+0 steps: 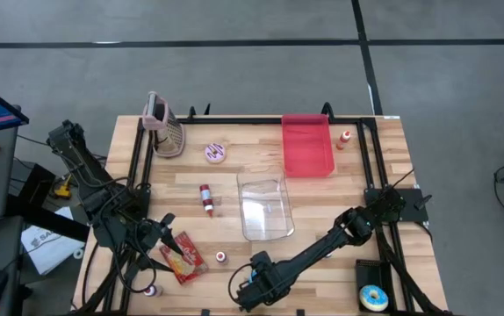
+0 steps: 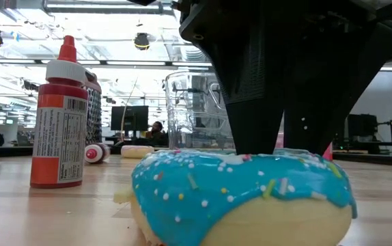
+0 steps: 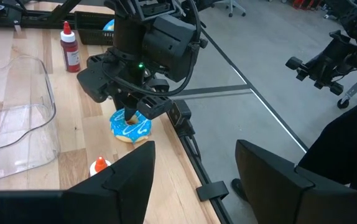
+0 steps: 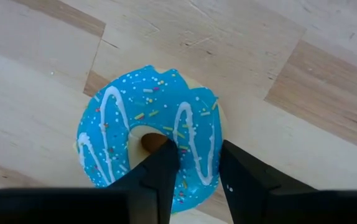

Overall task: Pick & Place Food Item
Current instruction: Put the blue donut into the black bin

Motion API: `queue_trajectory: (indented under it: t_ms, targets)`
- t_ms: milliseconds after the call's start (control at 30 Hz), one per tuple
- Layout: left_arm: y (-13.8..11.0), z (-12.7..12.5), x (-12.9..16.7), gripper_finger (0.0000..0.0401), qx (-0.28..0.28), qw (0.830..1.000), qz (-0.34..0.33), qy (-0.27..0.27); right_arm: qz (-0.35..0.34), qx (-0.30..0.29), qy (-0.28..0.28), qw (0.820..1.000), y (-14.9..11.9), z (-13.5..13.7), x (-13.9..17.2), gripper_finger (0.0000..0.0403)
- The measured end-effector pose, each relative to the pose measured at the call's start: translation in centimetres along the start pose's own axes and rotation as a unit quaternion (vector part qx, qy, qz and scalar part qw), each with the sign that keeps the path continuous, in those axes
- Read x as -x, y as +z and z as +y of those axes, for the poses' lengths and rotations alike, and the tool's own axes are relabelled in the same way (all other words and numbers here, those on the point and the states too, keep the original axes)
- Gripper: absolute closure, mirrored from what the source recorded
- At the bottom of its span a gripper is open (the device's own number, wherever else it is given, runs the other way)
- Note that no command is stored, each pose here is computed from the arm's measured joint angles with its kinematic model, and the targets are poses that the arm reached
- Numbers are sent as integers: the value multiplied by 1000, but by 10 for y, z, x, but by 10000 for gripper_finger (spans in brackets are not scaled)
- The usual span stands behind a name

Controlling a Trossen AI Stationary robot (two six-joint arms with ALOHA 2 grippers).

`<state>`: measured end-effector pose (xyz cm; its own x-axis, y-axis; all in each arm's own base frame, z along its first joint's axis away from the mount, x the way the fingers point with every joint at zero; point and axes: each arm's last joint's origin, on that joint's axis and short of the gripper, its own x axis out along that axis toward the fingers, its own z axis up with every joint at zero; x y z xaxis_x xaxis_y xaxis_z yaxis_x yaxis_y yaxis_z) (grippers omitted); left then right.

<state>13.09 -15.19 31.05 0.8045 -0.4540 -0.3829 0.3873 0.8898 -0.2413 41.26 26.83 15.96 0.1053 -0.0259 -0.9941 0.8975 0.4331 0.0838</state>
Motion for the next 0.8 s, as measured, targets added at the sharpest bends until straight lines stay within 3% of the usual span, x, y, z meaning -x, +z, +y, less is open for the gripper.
queue_trajectory:
  t_ms: [800]
  targets:
    - [0,0,0,182,0,1000,0,0,-6,-10,13,1000,1,2,2,301]
